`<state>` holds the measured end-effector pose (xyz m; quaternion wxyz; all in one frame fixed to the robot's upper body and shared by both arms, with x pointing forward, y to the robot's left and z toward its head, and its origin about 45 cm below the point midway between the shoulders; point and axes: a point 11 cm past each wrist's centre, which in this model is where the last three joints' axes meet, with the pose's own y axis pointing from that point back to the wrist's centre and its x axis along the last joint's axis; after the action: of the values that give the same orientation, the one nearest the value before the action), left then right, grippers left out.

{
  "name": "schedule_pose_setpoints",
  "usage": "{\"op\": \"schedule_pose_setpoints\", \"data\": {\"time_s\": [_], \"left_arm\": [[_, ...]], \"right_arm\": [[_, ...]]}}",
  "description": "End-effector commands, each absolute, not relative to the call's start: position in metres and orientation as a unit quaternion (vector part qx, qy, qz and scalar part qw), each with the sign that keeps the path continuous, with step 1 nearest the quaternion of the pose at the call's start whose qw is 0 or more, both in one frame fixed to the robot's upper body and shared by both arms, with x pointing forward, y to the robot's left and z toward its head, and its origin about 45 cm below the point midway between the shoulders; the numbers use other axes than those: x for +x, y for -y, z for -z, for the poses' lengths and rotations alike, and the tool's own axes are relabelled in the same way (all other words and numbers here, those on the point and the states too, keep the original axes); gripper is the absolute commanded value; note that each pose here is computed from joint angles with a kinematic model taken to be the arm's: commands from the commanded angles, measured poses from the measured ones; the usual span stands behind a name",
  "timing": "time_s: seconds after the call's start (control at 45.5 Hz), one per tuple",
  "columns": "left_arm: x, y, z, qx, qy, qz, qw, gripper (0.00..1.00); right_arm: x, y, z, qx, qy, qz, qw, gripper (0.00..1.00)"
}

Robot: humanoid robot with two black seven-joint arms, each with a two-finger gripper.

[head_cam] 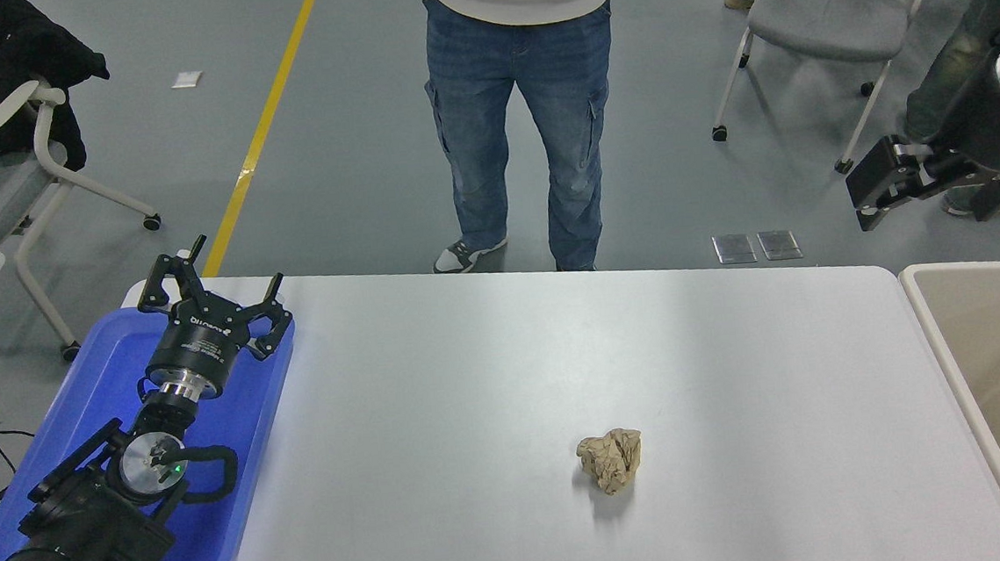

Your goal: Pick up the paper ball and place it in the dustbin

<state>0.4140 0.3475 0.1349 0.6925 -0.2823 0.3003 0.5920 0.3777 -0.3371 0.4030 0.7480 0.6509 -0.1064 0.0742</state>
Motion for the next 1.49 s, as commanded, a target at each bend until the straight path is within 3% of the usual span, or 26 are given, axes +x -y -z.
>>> {"op": "schedule_pose_setpoints", "data": {"time_s": [0.0, 0.484, 0.769, 1.055, 1.473], "left_arm": [[0.4139, -0.3475, -0.1349, -0.282, -0.300, -0.592, 0.693, 1.00], [0.4139, -0.3475, -0.1349, -0.282, -0.300, -0.592, 0.693, 1.00], [0.4134, -0.3476, -0.1343, -0.282, -0.301, -0.592, 0.692, 1.00], [0.4134, -0.3476, -0.1343, -0.282, -0.301, -0.592, 0.692, 1.00], [0.4139, -0.3475, -0.1349, -0.282, -0.300, -0.592, 0.693, 1.00]], "right_arm": [[0.377, 0.338, -0.398, 0.652, 0.103, -0.069, 0.748, 1.00], [0.378, 0.326, -0.390, 0.665, 0.092, -0.071, 0.737, 1.00], [0.386, 0.279, -0.389, 0.703, 0.066, -0.109, 0.699, 1.00], [0.383, 0.220, -0.358, 0.710, -0.012, -0.134, 0.691, 1.00], [0.368, 0.195, -0.289, 0.734, -0.059, -0.111, 0.667, 1.00]]}}
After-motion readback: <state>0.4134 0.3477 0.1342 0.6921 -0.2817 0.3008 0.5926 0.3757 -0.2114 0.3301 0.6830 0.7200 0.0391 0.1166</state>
